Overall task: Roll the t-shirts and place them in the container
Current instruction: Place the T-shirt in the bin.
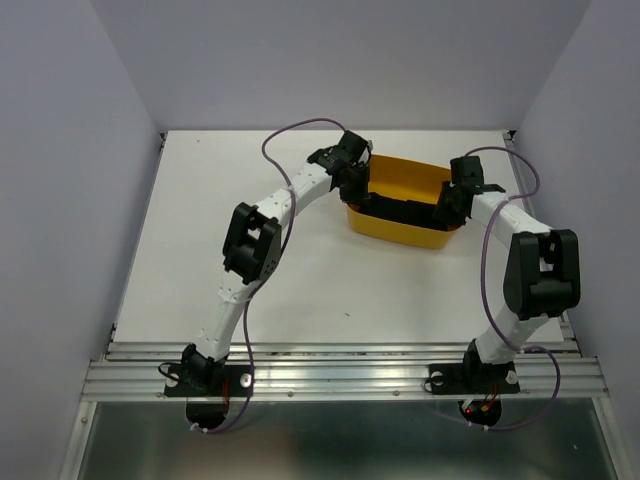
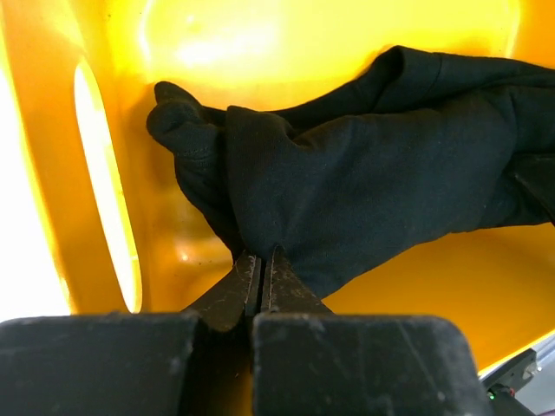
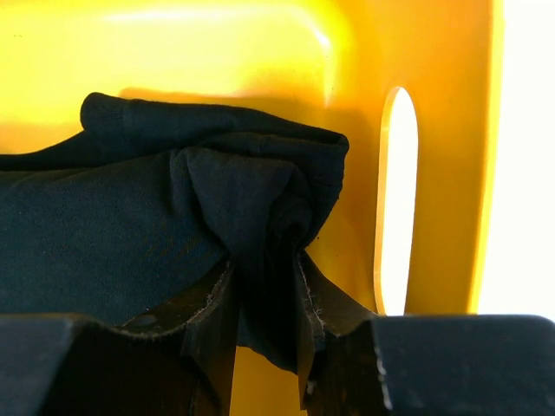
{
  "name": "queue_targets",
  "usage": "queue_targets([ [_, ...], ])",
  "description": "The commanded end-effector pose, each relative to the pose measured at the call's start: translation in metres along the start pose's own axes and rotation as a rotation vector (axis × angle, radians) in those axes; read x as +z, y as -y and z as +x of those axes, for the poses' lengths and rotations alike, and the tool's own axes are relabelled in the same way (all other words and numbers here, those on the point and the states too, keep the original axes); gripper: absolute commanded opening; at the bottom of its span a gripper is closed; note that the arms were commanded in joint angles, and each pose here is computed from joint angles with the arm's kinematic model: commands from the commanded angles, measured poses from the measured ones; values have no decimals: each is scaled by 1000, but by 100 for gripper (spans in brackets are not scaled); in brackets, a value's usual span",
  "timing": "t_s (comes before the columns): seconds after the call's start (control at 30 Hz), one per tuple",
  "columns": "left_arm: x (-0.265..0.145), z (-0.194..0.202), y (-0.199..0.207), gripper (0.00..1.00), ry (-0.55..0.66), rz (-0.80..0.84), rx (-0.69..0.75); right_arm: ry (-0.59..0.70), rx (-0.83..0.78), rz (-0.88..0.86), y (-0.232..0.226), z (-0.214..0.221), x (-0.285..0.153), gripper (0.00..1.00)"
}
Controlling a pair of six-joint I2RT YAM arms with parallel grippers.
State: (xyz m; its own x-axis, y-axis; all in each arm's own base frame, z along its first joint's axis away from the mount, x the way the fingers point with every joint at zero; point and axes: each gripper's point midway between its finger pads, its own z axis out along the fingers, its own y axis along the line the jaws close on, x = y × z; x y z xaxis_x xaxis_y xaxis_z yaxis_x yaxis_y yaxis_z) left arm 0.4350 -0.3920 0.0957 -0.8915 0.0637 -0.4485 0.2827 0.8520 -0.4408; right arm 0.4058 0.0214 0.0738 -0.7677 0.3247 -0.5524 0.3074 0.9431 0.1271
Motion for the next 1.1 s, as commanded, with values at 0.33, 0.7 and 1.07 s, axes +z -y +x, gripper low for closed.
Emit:
queue_targets([
  [0.33, -3, -1, 2, 0, -7, -27, 42, -9, -7, 86, 18, 4, 7, 17],
  [0.7, -27, -17, 13, 47, 43, -7, 53, 48, 2, 35, 7, -17, -12, 53],
  [1.07, -60, -40, 25, 53, 105, 30, 54, 138, 19, -24, -4, -45, -46, 71],
])
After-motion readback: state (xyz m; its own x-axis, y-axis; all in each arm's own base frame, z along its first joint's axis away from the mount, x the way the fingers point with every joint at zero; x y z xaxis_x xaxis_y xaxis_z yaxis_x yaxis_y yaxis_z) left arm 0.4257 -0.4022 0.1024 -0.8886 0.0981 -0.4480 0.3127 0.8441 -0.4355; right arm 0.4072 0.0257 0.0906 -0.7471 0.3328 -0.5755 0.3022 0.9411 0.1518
